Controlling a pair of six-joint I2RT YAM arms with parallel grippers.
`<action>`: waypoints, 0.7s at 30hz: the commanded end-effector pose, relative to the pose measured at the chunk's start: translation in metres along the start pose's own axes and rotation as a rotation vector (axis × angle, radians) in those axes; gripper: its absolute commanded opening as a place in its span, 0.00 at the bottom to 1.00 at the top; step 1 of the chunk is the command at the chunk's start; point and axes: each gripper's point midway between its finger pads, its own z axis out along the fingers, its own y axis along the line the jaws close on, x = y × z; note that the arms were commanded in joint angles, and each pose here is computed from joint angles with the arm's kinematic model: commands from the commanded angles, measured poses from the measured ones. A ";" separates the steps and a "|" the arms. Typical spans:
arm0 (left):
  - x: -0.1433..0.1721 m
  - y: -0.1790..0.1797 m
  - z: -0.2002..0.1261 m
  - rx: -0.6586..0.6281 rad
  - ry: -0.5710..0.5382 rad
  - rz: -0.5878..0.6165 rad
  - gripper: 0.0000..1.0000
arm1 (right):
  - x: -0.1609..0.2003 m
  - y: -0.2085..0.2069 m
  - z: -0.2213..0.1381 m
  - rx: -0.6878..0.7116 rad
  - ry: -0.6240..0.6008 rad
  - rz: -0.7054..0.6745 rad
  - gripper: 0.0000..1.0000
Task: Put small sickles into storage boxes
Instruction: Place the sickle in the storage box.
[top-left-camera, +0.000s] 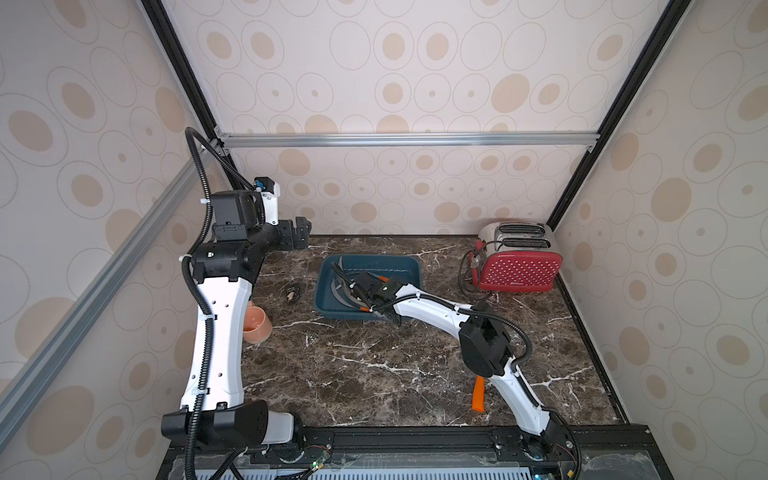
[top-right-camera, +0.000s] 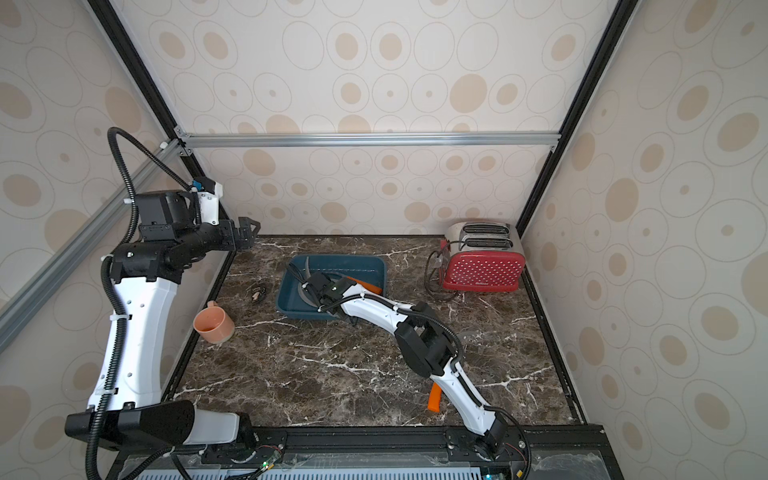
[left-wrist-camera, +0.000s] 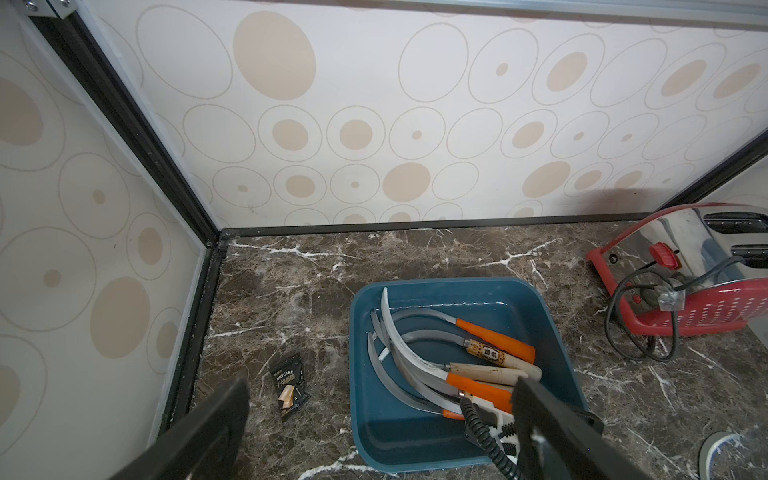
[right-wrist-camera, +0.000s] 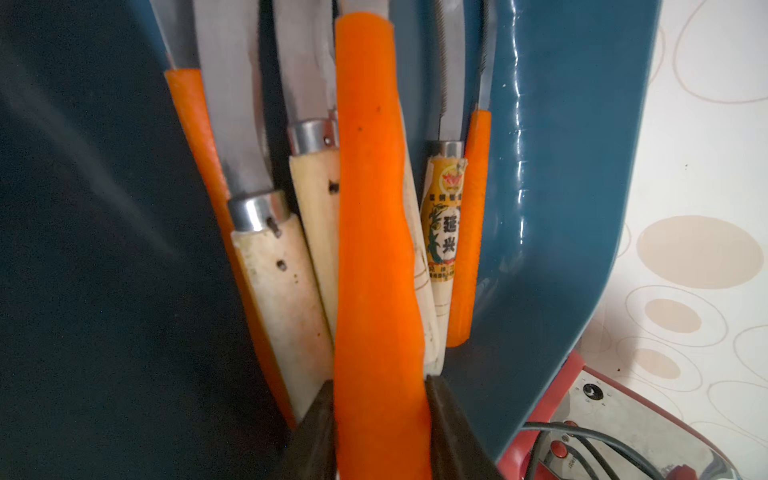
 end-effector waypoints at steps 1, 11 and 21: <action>-0.014 -0.001 -0.013 0.001 -0.049 -0.004 0.99 | 0.007 0.004 -0.003 -0.012 0.017 -0.027 0.40; -0.019 -0.003 -0.014 0.010 -0.060 -0.008 0.99 | 0.009 -0.005 -0.011 0.016 0.008 -0.013 0.49; -0.021 -0.004 -0.016 0.014 -0.065 -0.002 0.99 | 0.005 -0.035 -0.045 0.055 -0.092 0.103 0.52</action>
